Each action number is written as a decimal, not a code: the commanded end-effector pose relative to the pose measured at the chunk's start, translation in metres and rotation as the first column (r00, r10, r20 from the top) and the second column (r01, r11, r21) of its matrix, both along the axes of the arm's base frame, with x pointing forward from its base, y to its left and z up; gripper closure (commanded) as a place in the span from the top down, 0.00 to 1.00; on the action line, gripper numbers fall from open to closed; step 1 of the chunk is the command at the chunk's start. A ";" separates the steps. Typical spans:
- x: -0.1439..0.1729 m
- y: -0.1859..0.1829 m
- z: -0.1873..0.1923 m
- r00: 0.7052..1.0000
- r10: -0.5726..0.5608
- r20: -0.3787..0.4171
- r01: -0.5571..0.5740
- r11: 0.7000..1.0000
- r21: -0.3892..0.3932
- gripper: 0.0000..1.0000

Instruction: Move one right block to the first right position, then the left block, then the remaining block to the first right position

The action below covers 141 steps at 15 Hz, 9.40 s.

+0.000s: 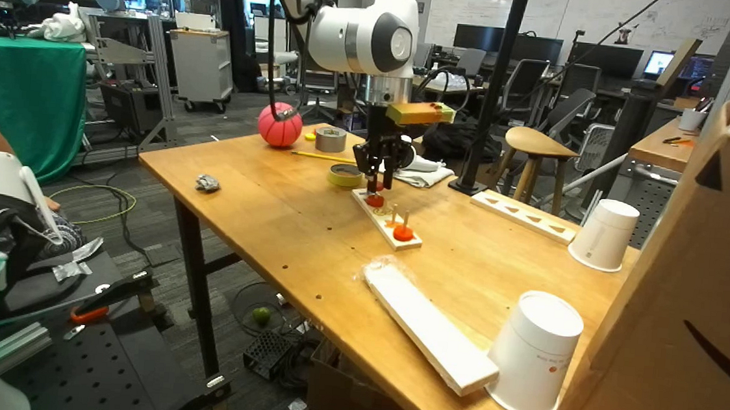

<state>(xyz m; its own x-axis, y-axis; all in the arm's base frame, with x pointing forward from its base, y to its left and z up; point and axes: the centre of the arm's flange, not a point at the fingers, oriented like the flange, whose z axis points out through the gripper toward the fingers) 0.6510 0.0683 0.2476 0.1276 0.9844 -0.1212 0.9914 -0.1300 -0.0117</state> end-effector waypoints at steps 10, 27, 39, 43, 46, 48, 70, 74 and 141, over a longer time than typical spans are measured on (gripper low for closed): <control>-0.004 -0.064 0.054 0.987 -0.158 0.040 0.161 0.981 -0.106 0.25; -0.078 -0.115 0.051 0.914 -0.406 -0.001 0.402 0.907 -0.126 0.25; -0.103 -0.116 0.045 0.908 -0.410 0.090 0.416 0.907 -0.070 0.25; -0.097 -0.124 0.043 0.901 -0.422 0.100 0.429 0.901 -0.063 0.25; -0.092 -0.130 0.042 0.896 -0.432 0.101 0.439 0.897 -0.062 0.25; -0.089 -0.135 0.043 0.889 -0.443 0.113 0.450 0.891 -0.052 0.25; -0.076 -0.139 0.039 0.843 -0.531 0.079 0.530 0.847 0.039 0.25; -0.063 -0.136 0.035 0.842 -0.534 0.072 0.533 0.845 0.042 0.25; -0.069 -0.122 0.039 0.878 -0.474 0.065 0.476 0.879 -0.014 0.25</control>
<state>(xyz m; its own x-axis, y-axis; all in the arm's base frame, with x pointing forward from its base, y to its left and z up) 0.5780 -0.0507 0.2809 0.5947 0.7946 -0.1220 0.8030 -0.5945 0.0423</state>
